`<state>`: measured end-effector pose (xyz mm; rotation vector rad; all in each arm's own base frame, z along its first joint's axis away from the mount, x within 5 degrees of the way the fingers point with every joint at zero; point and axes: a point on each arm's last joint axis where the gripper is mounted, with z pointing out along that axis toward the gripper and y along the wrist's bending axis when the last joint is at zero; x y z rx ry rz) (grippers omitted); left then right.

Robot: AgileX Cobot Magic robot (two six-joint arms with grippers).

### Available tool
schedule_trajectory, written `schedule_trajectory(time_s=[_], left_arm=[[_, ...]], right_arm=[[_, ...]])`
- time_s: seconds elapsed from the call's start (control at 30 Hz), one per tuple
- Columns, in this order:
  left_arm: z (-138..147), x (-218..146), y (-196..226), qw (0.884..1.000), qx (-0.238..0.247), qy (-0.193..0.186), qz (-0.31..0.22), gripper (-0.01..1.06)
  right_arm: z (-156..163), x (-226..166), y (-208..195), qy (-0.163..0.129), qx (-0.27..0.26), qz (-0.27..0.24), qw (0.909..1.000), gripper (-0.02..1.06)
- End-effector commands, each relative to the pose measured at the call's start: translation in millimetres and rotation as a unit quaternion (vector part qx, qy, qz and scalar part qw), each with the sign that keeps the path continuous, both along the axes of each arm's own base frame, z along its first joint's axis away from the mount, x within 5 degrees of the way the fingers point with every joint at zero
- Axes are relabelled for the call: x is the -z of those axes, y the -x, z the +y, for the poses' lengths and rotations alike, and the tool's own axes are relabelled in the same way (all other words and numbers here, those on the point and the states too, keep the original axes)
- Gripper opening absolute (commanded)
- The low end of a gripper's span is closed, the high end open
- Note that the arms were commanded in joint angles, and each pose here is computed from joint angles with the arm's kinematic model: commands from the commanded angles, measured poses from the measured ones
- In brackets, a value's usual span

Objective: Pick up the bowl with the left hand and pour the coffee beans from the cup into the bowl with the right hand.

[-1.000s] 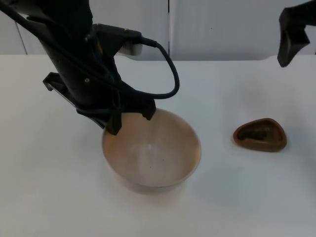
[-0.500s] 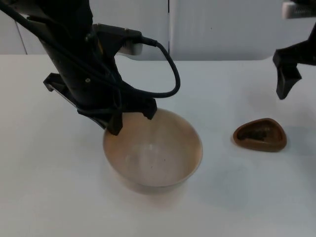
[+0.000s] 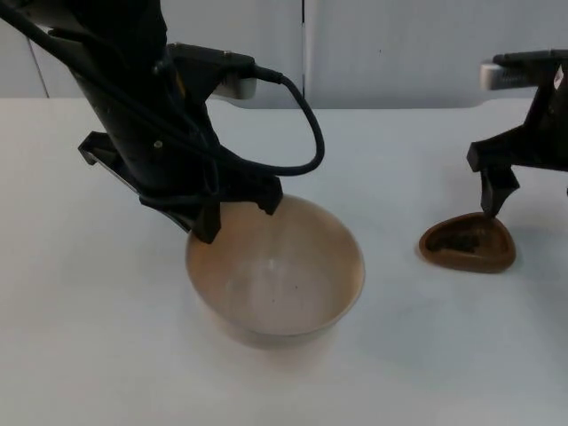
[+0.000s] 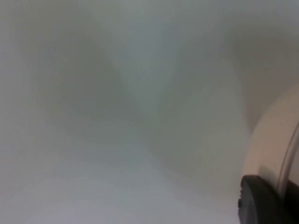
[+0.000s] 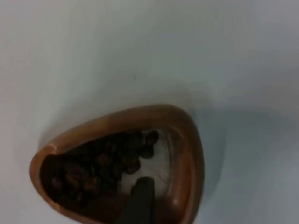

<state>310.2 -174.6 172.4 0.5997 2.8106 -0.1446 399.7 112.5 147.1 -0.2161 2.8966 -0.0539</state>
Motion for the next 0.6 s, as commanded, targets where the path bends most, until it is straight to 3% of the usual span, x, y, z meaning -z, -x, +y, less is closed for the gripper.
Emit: schedule_trajectory(time_s=[0.0,0.57], left_arm=[[-2.3,-0.2,1.7,1.000,-0.002,0.007,-0.001,0.00],[-2.5,-0.3,1.4,1.000,-0.002,0.008,-0.002,0.00]], right_arm=[[-0.1,2.0,-3.8,-0.005,0.003,-0.011,0.9999,0.84],[2.8,45.0,-7.7,-0.007,0.007,0.017,0.9998,0.81]])
